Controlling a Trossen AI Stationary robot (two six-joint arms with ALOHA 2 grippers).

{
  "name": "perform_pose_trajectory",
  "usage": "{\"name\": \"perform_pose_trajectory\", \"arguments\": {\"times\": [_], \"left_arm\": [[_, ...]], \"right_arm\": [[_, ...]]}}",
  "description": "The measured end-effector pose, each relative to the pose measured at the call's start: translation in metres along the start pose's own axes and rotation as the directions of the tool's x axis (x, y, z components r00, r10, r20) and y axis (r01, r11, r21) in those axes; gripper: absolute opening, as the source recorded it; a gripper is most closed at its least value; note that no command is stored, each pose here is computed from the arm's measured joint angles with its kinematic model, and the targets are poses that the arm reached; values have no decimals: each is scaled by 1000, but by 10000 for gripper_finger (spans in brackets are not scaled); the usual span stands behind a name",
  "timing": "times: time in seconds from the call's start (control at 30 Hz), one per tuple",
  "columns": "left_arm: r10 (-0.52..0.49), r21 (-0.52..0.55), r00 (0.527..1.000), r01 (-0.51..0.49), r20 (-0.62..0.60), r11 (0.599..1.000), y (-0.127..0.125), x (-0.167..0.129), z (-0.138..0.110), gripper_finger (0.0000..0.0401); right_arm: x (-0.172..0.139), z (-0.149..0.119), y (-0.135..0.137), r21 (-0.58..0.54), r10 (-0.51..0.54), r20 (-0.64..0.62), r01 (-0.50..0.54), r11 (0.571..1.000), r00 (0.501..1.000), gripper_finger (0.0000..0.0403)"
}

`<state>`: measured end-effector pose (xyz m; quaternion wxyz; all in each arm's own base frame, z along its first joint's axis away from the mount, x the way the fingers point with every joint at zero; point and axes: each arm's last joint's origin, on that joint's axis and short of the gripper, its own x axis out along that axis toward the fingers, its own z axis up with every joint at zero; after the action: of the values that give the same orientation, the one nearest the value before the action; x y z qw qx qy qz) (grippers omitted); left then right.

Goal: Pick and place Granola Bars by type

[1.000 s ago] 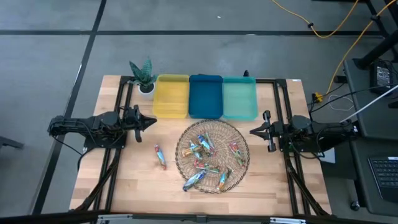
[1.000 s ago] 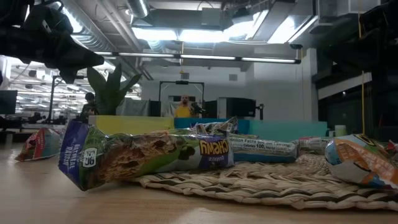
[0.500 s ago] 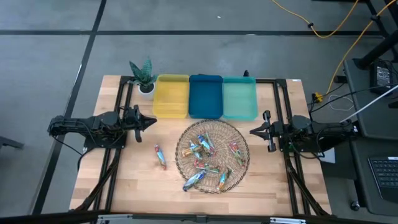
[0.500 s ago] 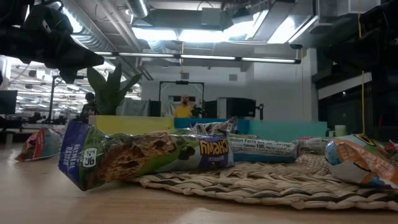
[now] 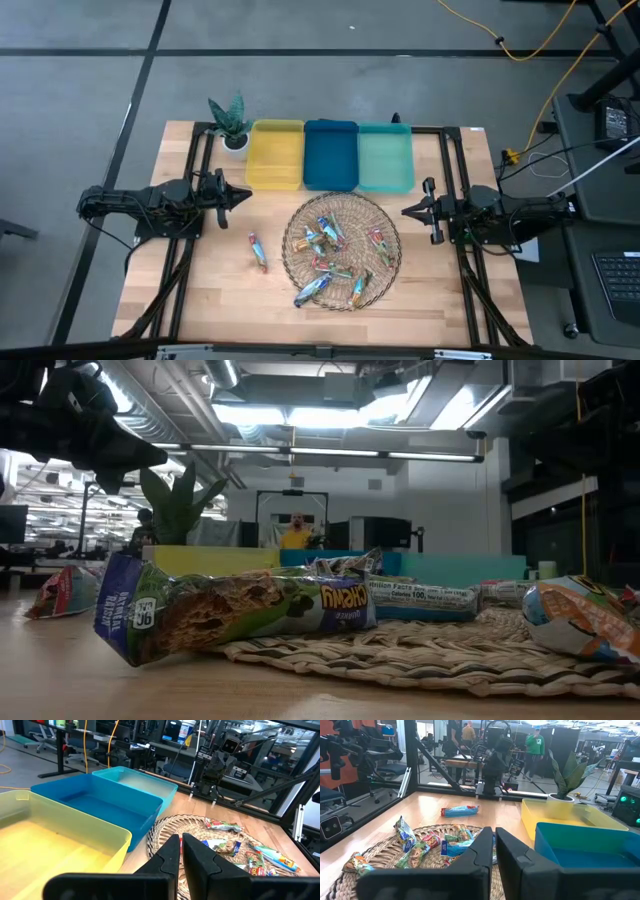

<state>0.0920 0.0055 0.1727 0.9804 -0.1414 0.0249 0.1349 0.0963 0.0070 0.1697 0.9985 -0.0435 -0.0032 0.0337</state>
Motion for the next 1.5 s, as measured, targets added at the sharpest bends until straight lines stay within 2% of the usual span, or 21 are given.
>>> {"name": "perform_pose_trajectory", "arguments": {"times": [0.3,0.47,0.63,0.77,0.93,1.07,1.13,1.3,1.4,1.5], "left_arm": [[0,0,1000,0,0,1000,0,0,0,16],[0,0,1000,0,0,1000,0,0,0,16],[0,0,1000,0,0,1000,0,0,0,15],[63,19,998,-63,21,998,2,0,1,15],[196,62,977,-201,82,978,5,-1,4,15],[227,34,969,-231,93,972,6,-1,4,15],[223,1,971,-224,90,975,6,-1,4,15],[223,-30,971,-221,91,975,6,-1,4,15],[223,-42,971,-220,90,975,6,-1,4,15],[226,-69,970,-220,94,973,6,-1,4,15]], "right_arm": [[0,0,0,-15,-4,0,4,1000,1000,26],[0,1,-3,-12,-95,5,95,995,995,26],[0,1,-3,-9,-99,4,99,995,995,26],[0,1,-3,-6,-99,8,99,995,995,26],[0,5,-3,8,-102,42,101,995,994,26],[0,8,-4,13,-105,77,104,994,991,26],[-1,10,-4,43,-106,97,102,994,990,26],[-1,12,-3,200,-85,120,60,978,989,26],[-1,15,-2,212,-38,147,6,977,988,26],[-2,18,-2,201,-35,186,-3,980,982,26]]}}
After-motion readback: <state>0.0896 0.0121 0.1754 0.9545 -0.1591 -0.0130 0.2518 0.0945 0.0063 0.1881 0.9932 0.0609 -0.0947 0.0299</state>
